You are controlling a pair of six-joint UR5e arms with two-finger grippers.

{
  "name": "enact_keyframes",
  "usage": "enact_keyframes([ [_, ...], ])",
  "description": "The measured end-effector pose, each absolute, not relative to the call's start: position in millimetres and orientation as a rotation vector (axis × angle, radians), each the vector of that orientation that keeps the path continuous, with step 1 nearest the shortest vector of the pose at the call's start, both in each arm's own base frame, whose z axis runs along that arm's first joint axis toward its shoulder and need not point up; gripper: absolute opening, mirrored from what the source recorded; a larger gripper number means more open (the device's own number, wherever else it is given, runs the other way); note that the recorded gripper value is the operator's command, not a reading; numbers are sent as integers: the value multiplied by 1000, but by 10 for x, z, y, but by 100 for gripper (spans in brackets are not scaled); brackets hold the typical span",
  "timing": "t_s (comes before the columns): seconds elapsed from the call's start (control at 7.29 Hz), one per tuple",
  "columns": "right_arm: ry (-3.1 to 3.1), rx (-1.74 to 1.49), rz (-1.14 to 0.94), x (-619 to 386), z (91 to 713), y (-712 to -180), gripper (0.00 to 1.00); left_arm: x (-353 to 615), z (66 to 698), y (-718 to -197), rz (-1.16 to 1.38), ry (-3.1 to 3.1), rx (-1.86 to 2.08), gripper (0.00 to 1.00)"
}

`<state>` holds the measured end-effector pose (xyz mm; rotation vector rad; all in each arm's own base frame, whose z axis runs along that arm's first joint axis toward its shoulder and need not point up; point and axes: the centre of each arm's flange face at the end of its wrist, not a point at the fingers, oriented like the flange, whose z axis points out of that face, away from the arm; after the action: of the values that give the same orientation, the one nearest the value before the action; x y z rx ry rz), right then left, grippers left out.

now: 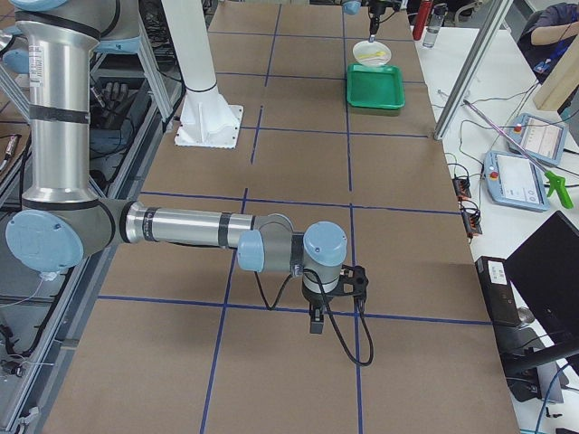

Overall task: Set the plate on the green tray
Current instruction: 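Carry the plate with the left gripper over the green tray, then lower the plate into the green tray and open the left gripper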

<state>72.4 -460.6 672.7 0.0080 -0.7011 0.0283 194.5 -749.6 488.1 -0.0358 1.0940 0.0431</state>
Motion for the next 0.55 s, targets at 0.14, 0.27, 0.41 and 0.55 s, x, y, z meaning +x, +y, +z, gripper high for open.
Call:
enact_keyframes([
  [0.14, -701, 8, 28, 724, 6728, -4606, 100, 2167, 4865, -7524, 62, 1104, -37, 0],
  [0.27, -701, 8, 28, 724, 6731, -4606, 100, 2357, 4869, -7524, 73, 1111, -31, 0],
  [0.41, -701, 8, 27, 724, 6732, -4606, 100, 2487, 4860, -7526, 72, 1103, -11, 0],
  [0.55, -701, 8, 27, 724, 6730, -4606, 100, 2608, 4852, -7530, 45, 1080, 27, 0],
])
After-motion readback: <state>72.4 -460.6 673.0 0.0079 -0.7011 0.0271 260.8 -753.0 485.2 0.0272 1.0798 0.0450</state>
